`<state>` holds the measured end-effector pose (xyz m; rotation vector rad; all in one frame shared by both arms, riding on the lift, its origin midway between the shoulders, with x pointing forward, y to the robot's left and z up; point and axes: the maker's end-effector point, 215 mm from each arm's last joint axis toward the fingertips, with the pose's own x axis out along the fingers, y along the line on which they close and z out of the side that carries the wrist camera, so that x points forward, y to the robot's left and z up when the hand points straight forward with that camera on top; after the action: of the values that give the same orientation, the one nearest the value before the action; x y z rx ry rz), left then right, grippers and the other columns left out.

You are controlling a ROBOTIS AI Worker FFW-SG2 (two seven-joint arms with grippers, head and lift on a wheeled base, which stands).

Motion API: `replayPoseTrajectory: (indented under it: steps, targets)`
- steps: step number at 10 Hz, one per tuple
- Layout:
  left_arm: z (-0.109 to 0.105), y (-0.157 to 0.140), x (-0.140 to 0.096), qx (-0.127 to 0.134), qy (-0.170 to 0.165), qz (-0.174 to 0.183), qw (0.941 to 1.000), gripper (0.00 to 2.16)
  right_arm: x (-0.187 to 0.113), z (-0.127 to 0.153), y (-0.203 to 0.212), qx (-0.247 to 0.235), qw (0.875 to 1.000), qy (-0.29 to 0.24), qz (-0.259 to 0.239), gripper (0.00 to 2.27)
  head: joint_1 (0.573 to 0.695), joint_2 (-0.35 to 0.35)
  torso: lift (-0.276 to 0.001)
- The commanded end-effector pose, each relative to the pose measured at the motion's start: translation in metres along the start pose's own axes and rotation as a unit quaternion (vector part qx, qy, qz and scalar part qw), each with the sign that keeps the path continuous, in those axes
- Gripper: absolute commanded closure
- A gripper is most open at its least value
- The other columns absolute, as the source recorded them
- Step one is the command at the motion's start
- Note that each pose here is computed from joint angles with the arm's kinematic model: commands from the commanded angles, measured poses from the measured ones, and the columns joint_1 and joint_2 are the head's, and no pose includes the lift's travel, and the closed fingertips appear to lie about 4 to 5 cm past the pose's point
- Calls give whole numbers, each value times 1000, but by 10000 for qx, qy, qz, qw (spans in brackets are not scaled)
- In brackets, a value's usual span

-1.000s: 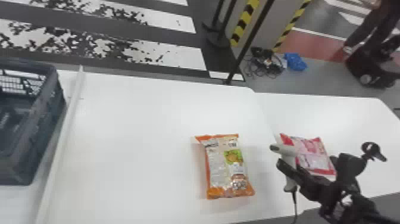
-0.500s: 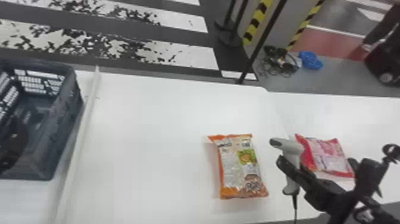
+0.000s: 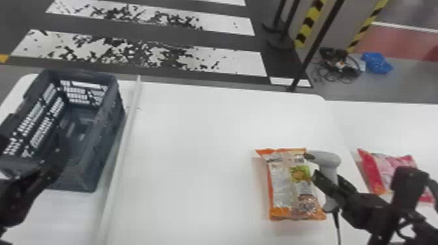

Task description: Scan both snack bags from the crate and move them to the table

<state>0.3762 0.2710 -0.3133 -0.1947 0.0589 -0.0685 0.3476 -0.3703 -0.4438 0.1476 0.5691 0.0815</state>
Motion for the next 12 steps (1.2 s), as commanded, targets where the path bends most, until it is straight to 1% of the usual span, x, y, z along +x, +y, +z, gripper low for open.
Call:
replayPoseTrajectory:
  steps: [1, 4, 8, 10, 12]
  targets:
    - [0, 0, 0, -4, 0, -4, 10000, 76, 7, -1, 8, -122, 9999, 76, 48, 2243, 695, -161, -87]
    - [0, -1, 0, -4, 1, -8, 10000, 76, 18, -19, 16, -237, 9992, 307, 117, 2243, 695, -138, -87]
    - [0, -2, 1, -2, -1, -30, 10000, 76, 32, -33, 16, -280, 9985, 454, 122, 2243, 695, -127, -87]
    - [2, -3, 1, -6, -17, -31, 10000, 76, 33, -33, 16, -273, 9985, 450, 132, 2243, 695, -124, -87]
    - [5, -3, 1, 2, -39, -34, 10000, 76, 30, -26, 13, -234, 9990, 370, 122, 2243, 695, -124, -87]
